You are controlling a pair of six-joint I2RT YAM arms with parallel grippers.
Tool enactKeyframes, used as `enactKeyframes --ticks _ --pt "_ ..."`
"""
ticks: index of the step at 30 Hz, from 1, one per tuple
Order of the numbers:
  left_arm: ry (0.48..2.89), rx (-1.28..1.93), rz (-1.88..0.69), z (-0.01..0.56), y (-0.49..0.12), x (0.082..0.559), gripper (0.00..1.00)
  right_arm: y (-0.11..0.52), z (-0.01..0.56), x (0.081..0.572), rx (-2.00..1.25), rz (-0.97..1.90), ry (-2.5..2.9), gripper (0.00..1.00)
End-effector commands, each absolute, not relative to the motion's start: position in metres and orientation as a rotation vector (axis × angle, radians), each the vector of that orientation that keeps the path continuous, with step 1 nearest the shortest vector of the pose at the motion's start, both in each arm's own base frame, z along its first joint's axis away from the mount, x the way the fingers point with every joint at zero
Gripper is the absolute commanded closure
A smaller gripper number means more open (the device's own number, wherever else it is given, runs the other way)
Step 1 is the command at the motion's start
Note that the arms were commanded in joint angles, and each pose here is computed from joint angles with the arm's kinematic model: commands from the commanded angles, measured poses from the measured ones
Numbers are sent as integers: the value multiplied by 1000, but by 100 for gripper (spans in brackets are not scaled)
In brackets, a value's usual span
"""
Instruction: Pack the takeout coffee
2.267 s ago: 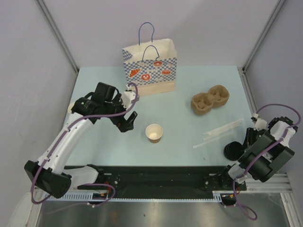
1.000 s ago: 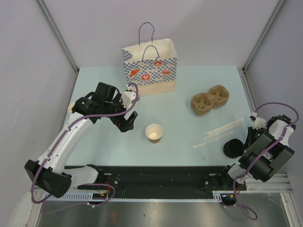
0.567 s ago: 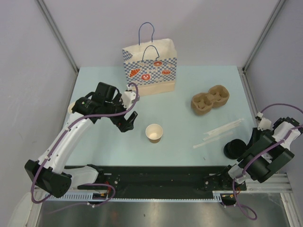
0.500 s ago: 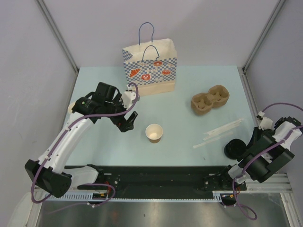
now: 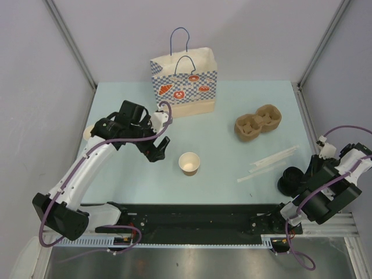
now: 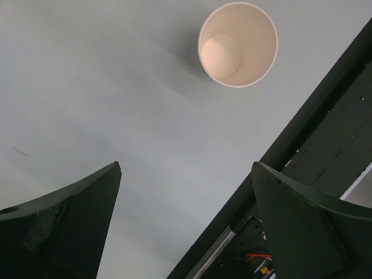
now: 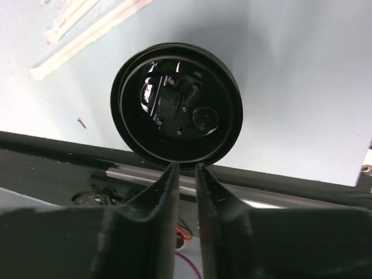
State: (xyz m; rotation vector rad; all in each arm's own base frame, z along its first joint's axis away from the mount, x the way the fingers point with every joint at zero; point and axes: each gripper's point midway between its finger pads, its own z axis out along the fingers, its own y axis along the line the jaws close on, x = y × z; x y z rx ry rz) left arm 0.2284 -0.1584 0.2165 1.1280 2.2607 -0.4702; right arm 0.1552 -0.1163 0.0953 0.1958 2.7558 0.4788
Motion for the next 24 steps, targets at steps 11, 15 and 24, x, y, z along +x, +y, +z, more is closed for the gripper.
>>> enactKeyframes --ticks 11,15,24 --pt "2189 1162 -496 219 -168 233 0 -110 121 169 60 403 2710 54" --pt "2188 1167 -493 217 -167 232 0 -96 126 170 -5 425 2714 44" --pt "2175 1147 -512 221 -169 230 0 -73 133 173 -109 436 2730 34"
